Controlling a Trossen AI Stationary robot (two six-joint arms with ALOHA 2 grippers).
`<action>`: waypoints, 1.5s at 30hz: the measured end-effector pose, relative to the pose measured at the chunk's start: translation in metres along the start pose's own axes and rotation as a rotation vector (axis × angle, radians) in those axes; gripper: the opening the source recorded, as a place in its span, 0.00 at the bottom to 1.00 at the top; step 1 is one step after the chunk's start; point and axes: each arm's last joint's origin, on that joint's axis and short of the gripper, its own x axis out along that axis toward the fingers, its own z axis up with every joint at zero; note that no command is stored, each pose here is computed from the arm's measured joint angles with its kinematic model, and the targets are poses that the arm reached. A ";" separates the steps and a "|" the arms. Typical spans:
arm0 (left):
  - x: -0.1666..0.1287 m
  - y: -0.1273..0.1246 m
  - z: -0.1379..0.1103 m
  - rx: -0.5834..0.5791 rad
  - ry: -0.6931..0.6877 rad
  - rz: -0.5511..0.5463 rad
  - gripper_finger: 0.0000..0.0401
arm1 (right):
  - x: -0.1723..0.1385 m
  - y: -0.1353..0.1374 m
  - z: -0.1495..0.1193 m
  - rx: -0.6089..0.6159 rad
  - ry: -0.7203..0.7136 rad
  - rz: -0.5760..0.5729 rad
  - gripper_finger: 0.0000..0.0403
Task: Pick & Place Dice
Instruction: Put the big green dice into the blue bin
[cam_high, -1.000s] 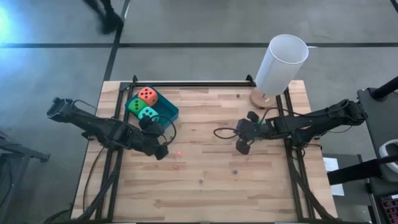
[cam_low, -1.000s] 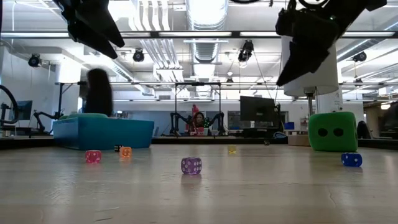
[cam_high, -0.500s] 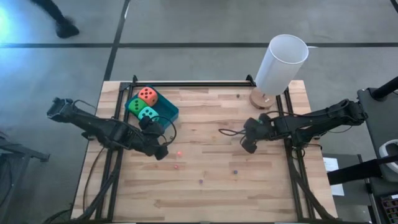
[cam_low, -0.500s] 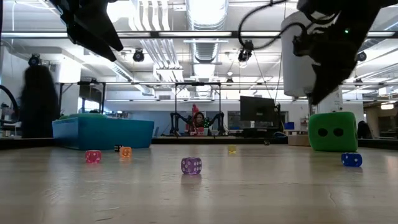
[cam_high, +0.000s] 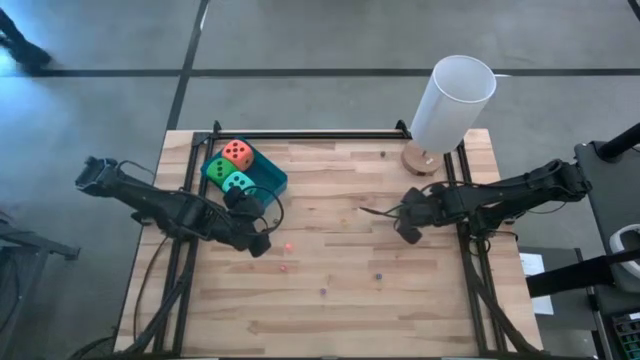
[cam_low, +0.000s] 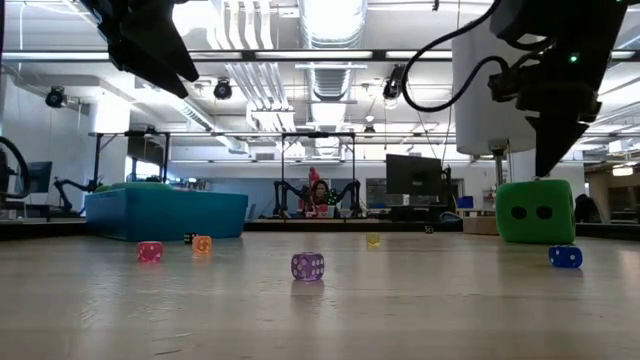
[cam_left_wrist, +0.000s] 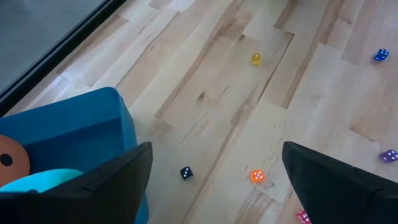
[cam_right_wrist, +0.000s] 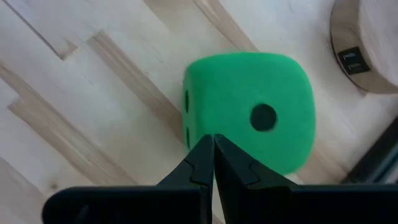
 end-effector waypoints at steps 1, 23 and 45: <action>0.000 0.000 0.000 0.000 0.000 0.000 0.89 | 0.000 -0.001 -0.001 0.000 0.007 -0.006 0.02; 0.000 0.000 0.000 -0.003 -0.003 -0.002 0.91 | 0.000 -0.010 -0.012 0.141 0.147 -0.038 0.02; 0.000 -0.001 0.001 -0.008 -0.009 -0.007 0.90 | 0.038 0.007 -0.006 0.097 0.075 -0.140 0.02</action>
